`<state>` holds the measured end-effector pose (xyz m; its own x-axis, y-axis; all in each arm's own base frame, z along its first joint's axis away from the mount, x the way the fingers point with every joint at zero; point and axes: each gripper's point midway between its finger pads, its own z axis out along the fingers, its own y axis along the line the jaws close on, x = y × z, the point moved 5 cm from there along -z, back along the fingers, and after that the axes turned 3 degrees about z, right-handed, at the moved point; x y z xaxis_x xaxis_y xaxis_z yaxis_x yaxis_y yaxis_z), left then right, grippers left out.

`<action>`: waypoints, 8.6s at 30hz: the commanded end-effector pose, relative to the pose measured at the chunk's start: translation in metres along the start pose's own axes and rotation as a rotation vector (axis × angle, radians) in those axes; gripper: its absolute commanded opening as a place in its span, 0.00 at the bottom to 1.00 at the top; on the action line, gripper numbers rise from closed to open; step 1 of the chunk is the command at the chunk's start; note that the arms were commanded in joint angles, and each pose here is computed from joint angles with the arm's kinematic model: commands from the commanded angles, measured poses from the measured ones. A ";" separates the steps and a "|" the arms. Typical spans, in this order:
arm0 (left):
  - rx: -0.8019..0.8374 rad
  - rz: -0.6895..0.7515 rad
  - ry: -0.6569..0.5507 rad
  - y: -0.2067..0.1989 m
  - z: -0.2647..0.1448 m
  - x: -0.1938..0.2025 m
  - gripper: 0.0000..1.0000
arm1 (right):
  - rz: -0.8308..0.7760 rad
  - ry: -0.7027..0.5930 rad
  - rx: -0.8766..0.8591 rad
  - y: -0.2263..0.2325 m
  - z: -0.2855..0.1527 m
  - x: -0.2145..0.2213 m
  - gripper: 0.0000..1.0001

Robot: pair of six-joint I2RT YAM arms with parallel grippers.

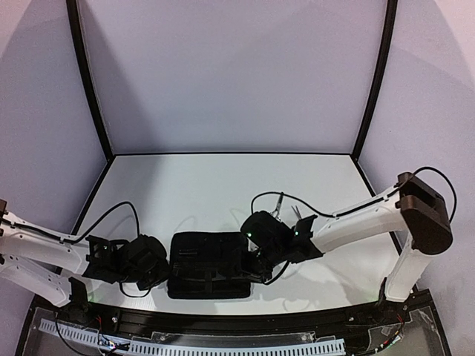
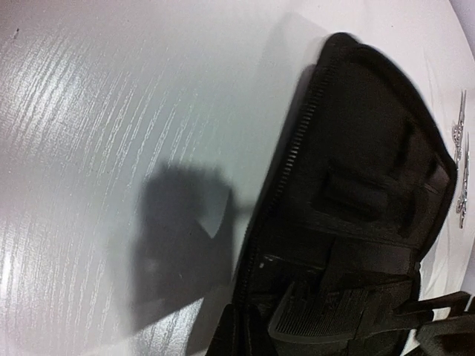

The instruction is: Sort the hair-cutting tools

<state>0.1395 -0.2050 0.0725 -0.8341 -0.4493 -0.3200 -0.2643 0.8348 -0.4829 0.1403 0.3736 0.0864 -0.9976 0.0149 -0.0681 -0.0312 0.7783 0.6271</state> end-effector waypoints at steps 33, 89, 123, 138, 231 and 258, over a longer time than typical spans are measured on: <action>0.025 0.165 0.008 0.002 0.013 0.006 0.01 | -0.251 0.095 0.271 -0.013 -0.011 0.012 0.43; 0.079 0.199 0.084 0.000 0.010 0.021 0.01 | -0.415 -0.011 0.135 0.086 0.033 -0.021 0.17; 0.213 0.140 0.025 0.005 -0.037 0.002 0.66 | -0.966 -0.078 0.360 0.023 -0.006 -0.035 0.85; -0.070 0.325 0.210 -0.004 0.016 0.048 0.36 | -0.877 -0.040 0.450 -0.011 0.018 -0.039 0.74; -0.197 0.115 -0.188 0.050 -0.109 -0.088 0.99 | -0.129 -0.006 0.725 -0.193 -0.085 -0.194 0.26; 0.528 0.194 -0.080 -0.092 -0.118 -0.091 0.99 | -0.923 -0.291 0.369 -0.013 -0.150 -0.125 0.00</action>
<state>0.1705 -0.1570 0.1988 -0.7914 -0.3778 -0.4806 -0.0291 0.8086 -0.5877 0.2860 0.2307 0.1894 -0.6971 -0.4664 -0.5446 -0.5064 0.8579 -0.0866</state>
